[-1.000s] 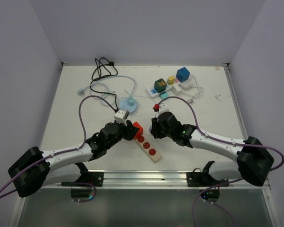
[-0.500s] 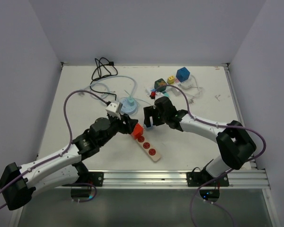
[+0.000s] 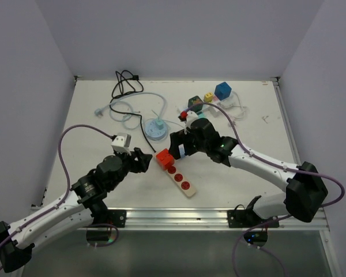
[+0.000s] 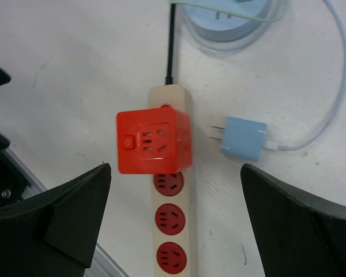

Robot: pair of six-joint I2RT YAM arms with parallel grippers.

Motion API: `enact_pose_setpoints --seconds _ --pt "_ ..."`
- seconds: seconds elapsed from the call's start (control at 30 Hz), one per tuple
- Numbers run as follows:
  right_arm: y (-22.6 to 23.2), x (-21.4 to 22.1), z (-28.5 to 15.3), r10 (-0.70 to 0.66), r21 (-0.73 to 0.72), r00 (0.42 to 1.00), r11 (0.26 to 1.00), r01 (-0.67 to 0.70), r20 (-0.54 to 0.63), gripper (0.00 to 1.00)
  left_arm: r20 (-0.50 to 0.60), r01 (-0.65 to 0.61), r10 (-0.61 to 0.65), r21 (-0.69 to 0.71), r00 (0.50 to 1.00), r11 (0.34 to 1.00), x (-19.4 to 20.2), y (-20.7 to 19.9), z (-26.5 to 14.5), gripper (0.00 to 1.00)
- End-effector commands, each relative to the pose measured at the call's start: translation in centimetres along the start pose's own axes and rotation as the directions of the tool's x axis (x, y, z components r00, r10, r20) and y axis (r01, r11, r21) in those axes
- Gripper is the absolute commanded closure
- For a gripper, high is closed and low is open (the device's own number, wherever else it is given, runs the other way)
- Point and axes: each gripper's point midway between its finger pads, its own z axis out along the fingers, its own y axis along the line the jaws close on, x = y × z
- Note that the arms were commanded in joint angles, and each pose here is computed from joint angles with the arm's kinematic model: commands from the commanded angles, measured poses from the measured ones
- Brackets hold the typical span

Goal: Pull the plug off the socket

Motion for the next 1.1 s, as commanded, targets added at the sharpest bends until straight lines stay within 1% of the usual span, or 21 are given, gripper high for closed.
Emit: enact_pose_setpoints --seconds 0.0,0.13,0.27,0.37,0.43,0.47,0.53,0.6,0.67,0.7,0.77,0.8,0.87,0.9,0.97,1.0,1.07 --pt "3.2 0.8 -0.8 -0.103 -0.083 0.995 0.991 0.103 0.002 0.01 0.006 0.059 -0.059 -0.071 0.998 0.996 0.3 1.6 -0.8 0.32" --pt "4.6 2.5 0.3 -0.149 -0.102 0.988 0.984 0.143 -0.047 0.01 0.047 0.113 -0.108 -0.100 0.993 0.989 -0.8 2.2 -1.8 0.32" --pt "4.8 4.1 2.2 -0.188 -0.072 0.977 0.981 0.182 -0.098 0.01 0.077 0.129 -0.121 -0.110 0.990 0.985 -1.6 2.4 -2.2 0.31" --pt "5.3 4.3 2.8 -0.218 -0.053 0.971 0.975 0.214 -0.102 0.01 0.073 0.128 -0.120 -0.108 0.990 0.986 -1.5 2.3 -2.2 0.30" --pt "5.4 5.1 3.7 -0.248 -0.023 0.960 0.969 0.248 -0.126 0.01 0.063 0.126 -0.119 -0.107 0.991 0.986 -1.4 2.2 -2.1 0.30" --pt "5.5 4.5 3.9 -0.255 0.001 0.960 0.966 0.257 -0.116 0.01 0.058 0.124 -0.119 -0.105 0.991 0.987 -1.2 2.2 -2.0 0.30" --pt "5.9 5.2 4.6 -0.265 0.000 0.955 0.963 0.268 -0.134 0.01 0.053 0.125 -0.120 -0.105 0.991 0.987 -1.0 2.2 -1.9 0.30" --pt "6.1 4.7 5.1 -0.261 0.025 0.957 0.964 0.266 -0.128 0.01 0.046 0.129 -0.125 -0.105 0.991 0.986 -0.7 2.2 -1.8 0.29" --pt "6.3 4.6 5.6 -0.254 0.043 0.956 0.964 0.263 -0.144 0.04 0.045 0.141 -0.137 -0.108 0.990 0.984 -0.6 2.2 -1.7 0.29" --pt "6.1 4.4 5.7 -0.252 0.063 0.957 0.963 0.263 -0.145 0.12 0.041 0.143 -0.140 -0.115 0.989 0.983 -0.4 2.4 -1.7 0.29" --pt "5.9 4.5 5.9 -0.250 0.085 0.954 0.960 0.266 -0.168 0.21 0.037 0.155 -0.152 -0.123 0.988 0.980 -0.1 2.5 -1.7 0.29" --pt "5.8 4.4 5.9 -0.251 0.093 0.953 0.959 0.269 -0.172 0.32 0.030 0.155 -0.152 -0.129 0.988 0.979 0.2 2.7 -1.7 0.30" --pt "5.5 4.5 5.9 -0.258 0.103 0.948 0.954 0.280 -0.186 0.42 0.027 0.166 -0.164 -0.125 0.986 0.978 0.5 2.7 -1.8 0.30" --pt "5.3 4.4 5.9 -0.261 0.114 0.947 0.952 0.285 -0.187 0.53 0.021 0.167 -0.166 -0.131 0.986 0.977 0.9 2.9 -1.7 0.30" --pt "5.0 4.4 5.8 -0.263 0.133 0.945 0.947 0.291 -0.195 0.62 0.016 0.179 -0.178 -0.123 0.984 0.976 1.2 2.8 -1.7 0.29" --pt "4.8 4.3 5.7 -0.262 0.140 0.946 0.946 0.291 -0.193 0.68 0.009 0.181 -0.182 -0.125 0.983 0.975 1.7 3.0 -1.7 0.30" --pt "4.6 3.9 5.6 -0.238 0.160 0.955 0.950 0.267 -0.176 0.73 0.000 0.189 -0.191 -0.117 0.982 0.975 2.1 2.9 -1.7 0.30"
